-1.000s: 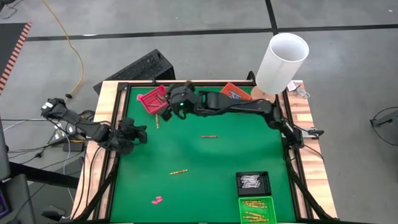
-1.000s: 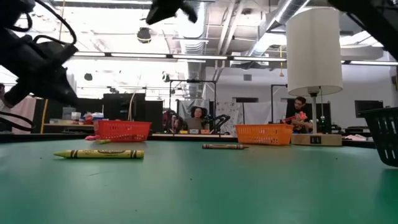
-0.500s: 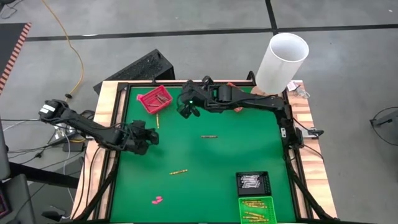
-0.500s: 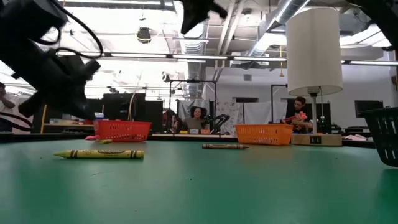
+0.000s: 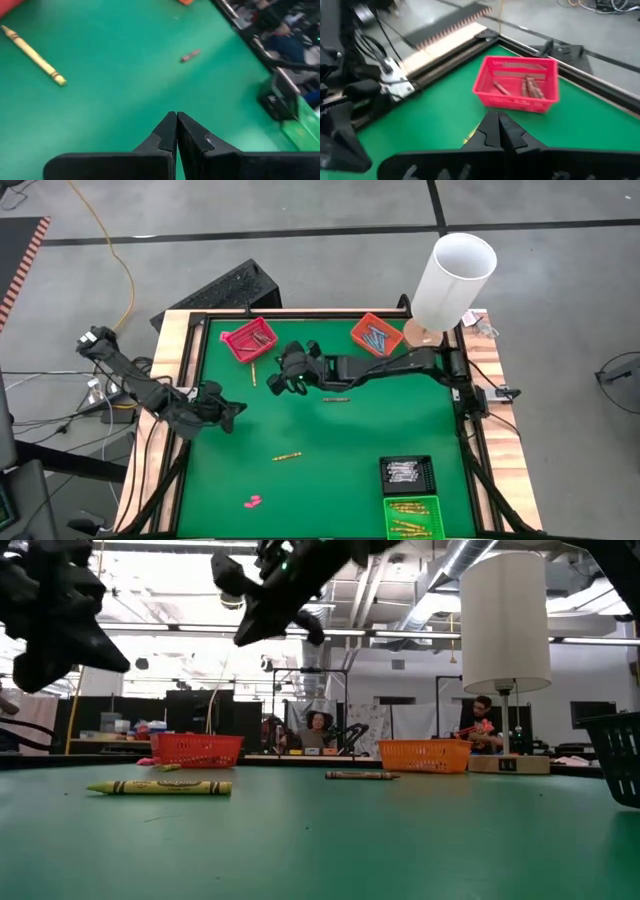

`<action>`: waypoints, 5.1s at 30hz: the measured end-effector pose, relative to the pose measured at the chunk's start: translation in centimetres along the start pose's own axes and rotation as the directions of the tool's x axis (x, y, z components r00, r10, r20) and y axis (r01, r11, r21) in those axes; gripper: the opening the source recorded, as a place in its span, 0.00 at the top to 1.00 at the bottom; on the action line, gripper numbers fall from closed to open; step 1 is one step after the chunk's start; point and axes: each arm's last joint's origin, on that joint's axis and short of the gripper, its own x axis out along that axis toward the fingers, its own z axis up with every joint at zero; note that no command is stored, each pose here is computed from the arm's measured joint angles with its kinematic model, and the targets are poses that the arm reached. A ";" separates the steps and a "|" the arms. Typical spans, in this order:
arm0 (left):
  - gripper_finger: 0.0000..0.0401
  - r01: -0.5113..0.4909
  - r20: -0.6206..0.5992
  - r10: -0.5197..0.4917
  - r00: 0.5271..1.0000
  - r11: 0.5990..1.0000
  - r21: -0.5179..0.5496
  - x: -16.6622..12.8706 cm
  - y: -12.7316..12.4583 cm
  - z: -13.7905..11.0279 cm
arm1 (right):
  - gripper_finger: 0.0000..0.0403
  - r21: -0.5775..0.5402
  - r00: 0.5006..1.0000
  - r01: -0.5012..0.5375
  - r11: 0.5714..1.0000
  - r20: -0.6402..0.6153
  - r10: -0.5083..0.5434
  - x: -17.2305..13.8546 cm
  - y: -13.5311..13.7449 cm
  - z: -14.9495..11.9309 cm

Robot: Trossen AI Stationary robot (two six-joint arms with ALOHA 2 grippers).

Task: Sort crayons
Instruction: Put the yellow crayon into the green bin

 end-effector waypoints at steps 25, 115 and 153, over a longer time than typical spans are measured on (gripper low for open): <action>1.00 -0.466 0.208 0.451 0.868 0.884 0.025 2.1 3.9 0.5 | 1.00 -0.015 0.984 0.027 1.000 0.176 -0.023 -5.6 2.5 4.1; 1.00 0.604 0.046 -0.603 0.797 0.791 -0.097 -1.9 -3.0 5.9 | 0.44 0.397 0.992 0.076 0.915 -0.121 -0.030 -5.0 -6.3 -1.8; 1.00 0.634 0.087 -0.628 0.773 0.765 -0.115 -3.0 -2.4 6.5 | 0.50 0.150 0.832 0.341 0.928 -0.507 -0.224 7.3 -5.1 -9.9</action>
